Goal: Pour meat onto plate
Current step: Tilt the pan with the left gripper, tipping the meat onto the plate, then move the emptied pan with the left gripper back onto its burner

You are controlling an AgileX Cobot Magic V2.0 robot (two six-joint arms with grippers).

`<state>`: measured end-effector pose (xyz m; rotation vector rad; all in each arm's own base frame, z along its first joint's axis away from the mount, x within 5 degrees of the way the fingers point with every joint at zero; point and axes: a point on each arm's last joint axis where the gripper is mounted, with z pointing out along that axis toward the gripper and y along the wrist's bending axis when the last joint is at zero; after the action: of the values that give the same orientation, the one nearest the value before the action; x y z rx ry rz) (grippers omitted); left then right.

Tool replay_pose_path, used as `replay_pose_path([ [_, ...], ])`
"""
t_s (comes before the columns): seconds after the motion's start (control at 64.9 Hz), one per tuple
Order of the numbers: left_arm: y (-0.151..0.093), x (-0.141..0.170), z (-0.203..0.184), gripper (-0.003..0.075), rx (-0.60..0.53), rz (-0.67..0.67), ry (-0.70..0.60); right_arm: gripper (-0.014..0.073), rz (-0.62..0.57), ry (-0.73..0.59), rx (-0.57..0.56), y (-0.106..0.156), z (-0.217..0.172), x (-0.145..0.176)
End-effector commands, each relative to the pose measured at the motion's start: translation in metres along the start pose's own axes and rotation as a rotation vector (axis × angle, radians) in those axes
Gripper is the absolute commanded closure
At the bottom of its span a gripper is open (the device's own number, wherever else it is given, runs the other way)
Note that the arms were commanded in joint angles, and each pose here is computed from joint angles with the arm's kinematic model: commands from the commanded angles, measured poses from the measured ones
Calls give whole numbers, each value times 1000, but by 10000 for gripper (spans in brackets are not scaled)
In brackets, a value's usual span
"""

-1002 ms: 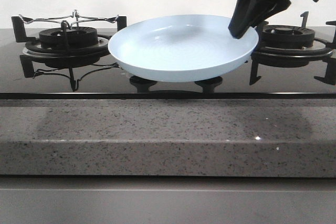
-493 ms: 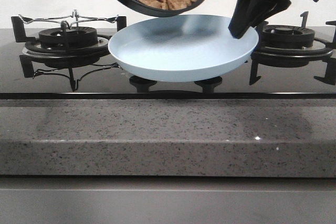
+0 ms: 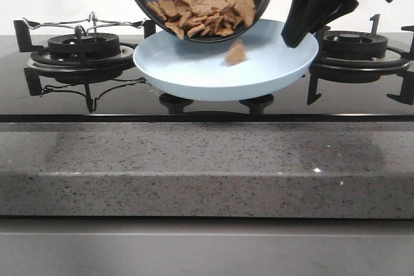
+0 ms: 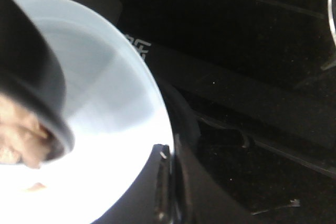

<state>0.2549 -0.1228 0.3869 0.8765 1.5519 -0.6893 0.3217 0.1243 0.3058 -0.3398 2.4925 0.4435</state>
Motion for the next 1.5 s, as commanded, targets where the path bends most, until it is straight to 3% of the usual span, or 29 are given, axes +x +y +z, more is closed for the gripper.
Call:
replay_pose_path([
  [0.0,-8,-25,-9,741,-4,73,-107,701,-15,-102,-7,5,-19,-11],
  [0.339,-21,-36,-19,741,36,353,-157,701,-15,-102,-7,5,-19,-11],
  [0.647,-25,-37,-21,741,51,467,-173,701,-15,-102,-7,5,-19,-11],
  [0.894,-25,-37,-21,741,50,468,-172,701,-15,-102,-7,5,-19,-11],
  [0.986,-24,-37,-21,741,43,411,-168,701,-15,-102,-7,5,-19,-11],
  [1.11,-9,-37,-23,741,-80,205,-150,701,-15,-102,-7,5,-19,-11],
  [1.233,8,-35,-30,741,-184,81,-145,701,-15,-102,-7,5,-19,-11],
  [1.48,60,-29,-51,741,-326,-302,-183,701,-15,-102,-7,5,-19,-11],
])
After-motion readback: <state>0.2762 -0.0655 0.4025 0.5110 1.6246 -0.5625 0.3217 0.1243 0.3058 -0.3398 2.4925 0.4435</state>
